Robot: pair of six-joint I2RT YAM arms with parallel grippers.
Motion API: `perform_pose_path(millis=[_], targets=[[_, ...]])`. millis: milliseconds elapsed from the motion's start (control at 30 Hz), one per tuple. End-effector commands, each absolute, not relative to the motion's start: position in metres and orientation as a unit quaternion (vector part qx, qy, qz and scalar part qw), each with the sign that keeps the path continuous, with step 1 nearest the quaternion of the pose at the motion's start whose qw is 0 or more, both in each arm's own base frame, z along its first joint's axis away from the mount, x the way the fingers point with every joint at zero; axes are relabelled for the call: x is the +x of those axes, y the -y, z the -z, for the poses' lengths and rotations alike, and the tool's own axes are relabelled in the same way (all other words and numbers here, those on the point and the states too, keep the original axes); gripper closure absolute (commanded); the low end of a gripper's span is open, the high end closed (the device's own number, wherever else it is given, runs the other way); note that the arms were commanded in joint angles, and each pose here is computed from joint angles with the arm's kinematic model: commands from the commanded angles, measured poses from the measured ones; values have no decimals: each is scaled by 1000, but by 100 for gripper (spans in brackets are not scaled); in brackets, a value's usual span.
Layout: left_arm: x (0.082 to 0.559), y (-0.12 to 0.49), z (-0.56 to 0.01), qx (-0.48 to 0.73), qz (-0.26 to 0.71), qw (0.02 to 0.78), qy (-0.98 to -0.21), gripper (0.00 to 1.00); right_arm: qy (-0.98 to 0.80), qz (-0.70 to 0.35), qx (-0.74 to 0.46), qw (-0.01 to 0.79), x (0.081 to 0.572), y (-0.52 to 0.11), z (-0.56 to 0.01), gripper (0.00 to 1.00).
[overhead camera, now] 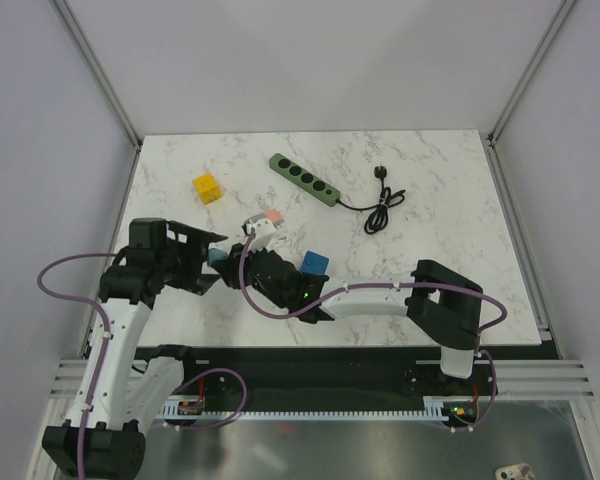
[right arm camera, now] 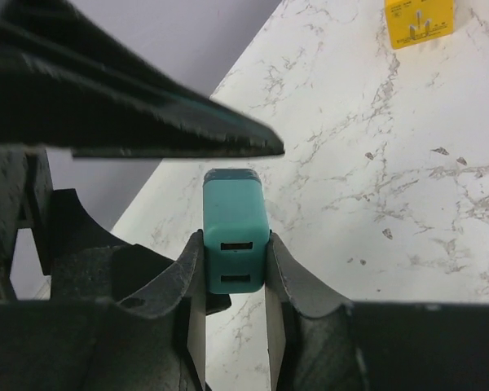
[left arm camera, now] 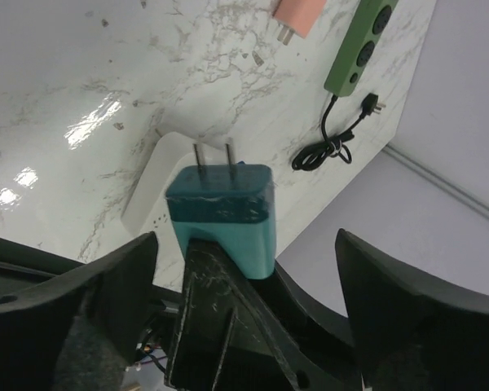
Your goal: Insert the plug
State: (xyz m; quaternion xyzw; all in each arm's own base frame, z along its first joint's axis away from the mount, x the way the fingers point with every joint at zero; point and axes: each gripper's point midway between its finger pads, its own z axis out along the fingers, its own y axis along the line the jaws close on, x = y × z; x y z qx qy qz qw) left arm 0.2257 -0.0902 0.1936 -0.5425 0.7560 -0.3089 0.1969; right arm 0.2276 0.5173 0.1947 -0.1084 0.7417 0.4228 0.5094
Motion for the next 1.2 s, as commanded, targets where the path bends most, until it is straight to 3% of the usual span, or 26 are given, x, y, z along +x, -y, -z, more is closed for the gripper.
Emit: perform_pose_path(millis=[0,233,367,533,767,900,1167], targets=[[235,103,-226,-475,356,227,-772,1,-733,-416,-123,524,233,-509,-211,100],[243,117,-228,-397,393,247,-792,0,-799,-324,-96,498,243,-443,-198,100],[252,105,-221,-314,342,305,-831,0,-864,-235,-65,440,225,-383,-170,100],[273,97,-189,-251,291,308,-871,2,-908,-180,-11,377,201,-335,-157,100],[299,132,-142,-188,324,253,-892,24,-939,-149,38,307,181,-311,-132,100],[308,141,-119,-189,320,236,-898,44,-946,-143,62,286,185,-311,-122,100],[293,151,-74,-183,302,205,-913,48,-956,-133,68,252,184,-323,-106,100]])
